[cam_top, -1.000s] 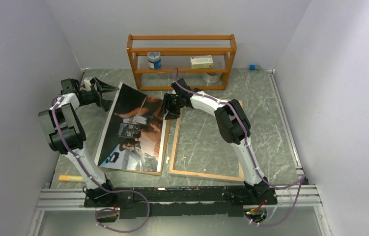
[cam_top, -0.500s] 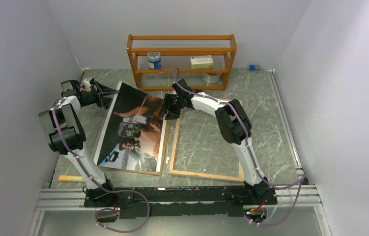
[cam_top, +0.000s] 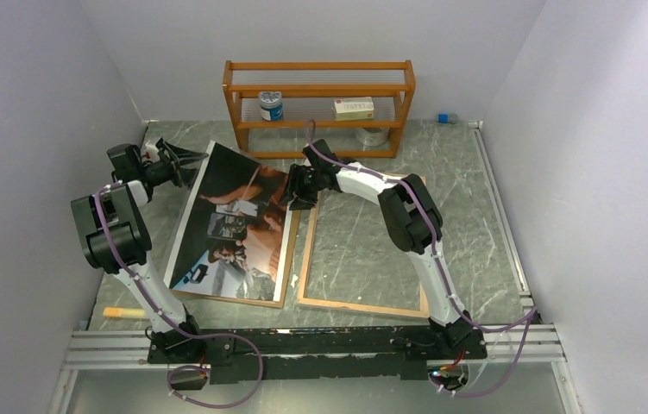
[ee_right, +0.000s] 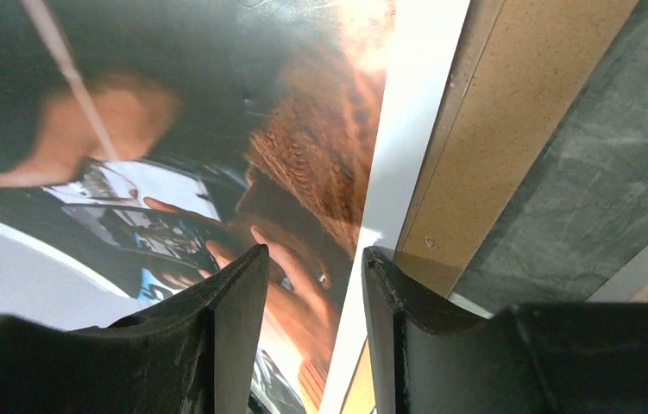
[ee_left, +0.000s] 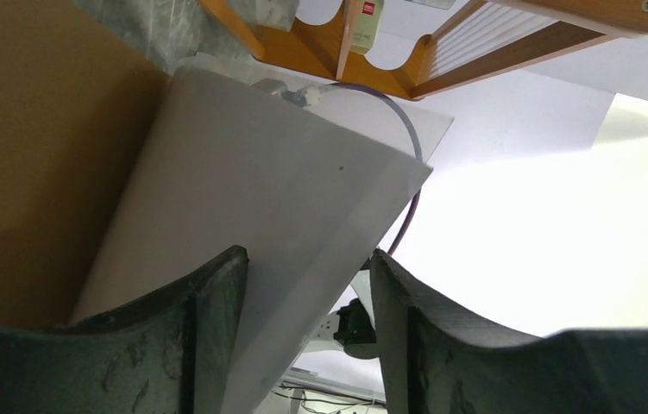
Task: Put the photo into the frame
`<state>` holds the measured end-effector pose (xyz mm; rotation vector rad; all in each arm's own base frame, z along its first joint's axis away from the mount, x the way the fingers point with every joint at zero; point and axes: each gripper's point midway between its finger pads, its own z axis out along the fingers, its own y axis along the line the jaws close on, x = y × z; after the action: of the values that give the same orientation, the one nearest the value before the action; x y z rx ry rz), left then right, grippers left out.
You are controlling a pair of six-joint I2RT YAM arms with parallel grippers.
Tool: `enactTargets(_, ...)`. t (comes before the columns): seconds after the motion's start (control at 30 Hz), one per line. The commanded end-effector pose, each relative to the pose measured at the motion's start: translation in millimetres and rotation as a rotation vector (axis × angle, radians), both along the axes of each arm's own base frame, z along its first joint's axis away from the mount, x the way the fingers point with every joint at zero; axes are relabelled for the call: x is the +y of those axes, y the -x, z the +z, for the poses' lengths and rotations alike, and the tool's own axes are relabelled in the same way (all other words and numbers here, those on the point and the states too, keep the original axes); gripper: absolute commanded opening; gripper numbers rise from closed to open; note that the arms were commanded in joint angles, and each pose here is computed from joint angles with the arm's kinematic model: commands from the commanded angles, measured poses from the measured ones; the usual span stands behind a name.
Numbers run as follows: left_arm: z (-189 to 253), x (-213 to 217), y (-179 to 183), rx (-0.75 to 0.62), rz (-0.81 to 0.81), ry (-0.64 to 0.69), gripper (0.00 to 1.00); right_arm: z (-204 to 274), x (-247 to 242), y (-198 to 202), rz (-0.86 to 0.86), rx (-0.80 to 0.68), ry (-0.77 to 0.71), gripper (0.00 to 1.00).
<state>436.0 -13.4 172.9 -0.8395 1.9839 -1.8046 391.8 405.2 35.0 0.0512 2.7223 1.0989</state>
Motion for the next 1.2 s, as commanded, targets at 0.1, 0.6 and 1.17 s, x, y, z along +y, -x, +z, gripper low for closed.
enactTargets(0.1, 28.4, -3.9, 0.5, -0.08, -0.008, -0.01, 0.73, -33.1, -23.0, 6.2, -0.03, 0.03, 0.117, 0.48)
enactTargets(0.6, 26.4, -5.2, -1.9, 0.026, 0.053, 0.032, 0.62, -32.6, -23.4, 6.1, -0.031, 0.028, 0.117, 0.48)
enactTargets(1.17, 21.1, 1.4, 2.9, 0.022, 0.013, -0.229, 0.37, -32.8, -25.3, 7.1, -0.031, 0.026, 0.119, 0.48)
